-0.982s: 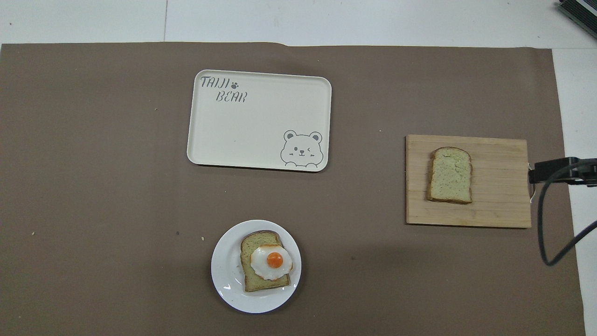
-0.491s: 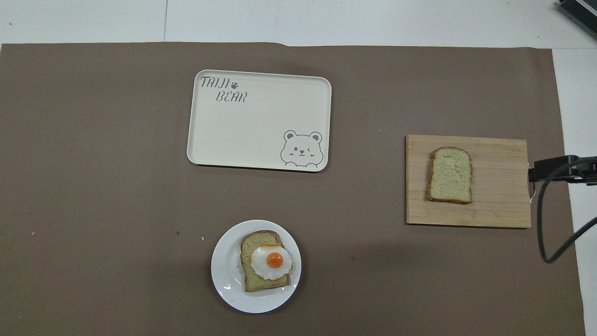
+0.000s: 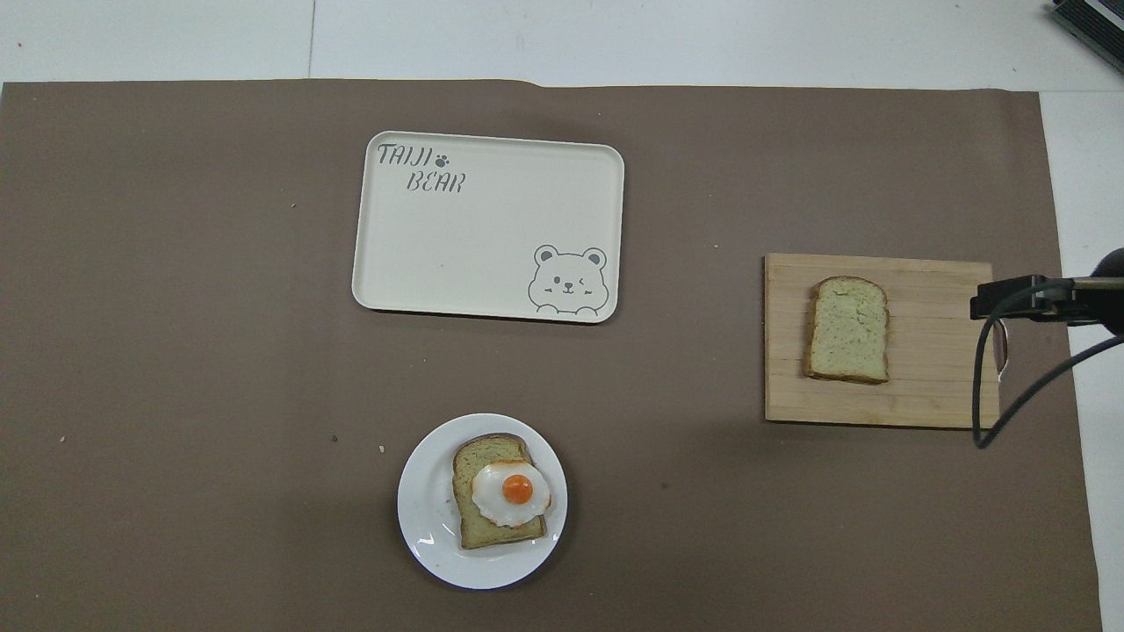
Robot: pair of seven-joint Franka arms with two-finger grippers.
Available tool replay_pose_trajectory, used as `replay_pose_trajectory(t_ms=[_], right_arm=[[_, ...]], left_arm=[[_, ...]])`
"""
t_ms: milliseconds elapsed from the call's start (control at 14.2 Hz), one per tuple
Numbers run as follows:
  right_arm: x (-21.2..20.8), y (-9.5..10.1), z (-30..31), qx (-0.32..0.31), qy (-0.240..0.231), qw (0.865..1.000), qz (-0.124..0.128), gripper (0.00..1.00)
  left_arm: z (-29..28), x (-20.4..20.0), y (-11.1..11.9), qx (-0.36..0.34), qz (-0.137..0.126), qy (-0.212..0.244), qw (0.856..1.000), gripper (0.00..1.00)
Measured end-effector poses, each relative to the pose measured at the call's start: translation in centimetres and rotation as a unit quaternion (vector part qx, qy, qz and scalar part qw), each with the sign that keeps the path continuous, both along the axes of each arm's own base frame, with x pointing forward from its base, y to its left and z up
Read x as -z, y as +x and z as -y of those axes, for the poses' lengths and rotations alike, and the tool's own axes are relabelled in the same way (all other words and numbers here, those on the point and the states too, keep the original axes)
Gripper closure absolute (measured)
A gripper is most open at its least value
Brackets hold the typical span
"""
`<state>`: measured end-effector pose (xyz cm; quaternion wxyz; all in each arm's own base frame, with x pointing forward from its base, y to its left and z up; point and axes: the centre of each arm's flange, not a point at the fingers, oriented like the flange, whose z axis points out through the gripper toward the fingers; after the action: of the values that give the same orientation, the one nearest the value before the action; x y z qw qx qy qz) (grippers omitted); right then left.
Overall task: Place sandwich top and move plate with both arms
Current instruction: 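Move the right gripper over the bread slice on the wooden board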
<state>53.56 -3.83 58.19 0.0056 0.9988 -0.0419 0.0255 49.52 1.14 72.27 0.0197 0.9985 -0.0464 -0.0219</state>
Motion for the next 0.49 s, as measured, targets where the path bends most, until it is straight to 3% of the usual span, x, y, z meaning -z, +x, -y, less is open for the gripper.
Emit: replay_pose_trajectory(t_ms=[491], right_arm=[[7.0, 4.2, 0.3, 0.003, 0.005, 1.0, -0.005, 0.0]], left_arm=[[-0.1, 0.0, -0.2, 0.0, -0.002, -0.001, 1.0, 0.0]])
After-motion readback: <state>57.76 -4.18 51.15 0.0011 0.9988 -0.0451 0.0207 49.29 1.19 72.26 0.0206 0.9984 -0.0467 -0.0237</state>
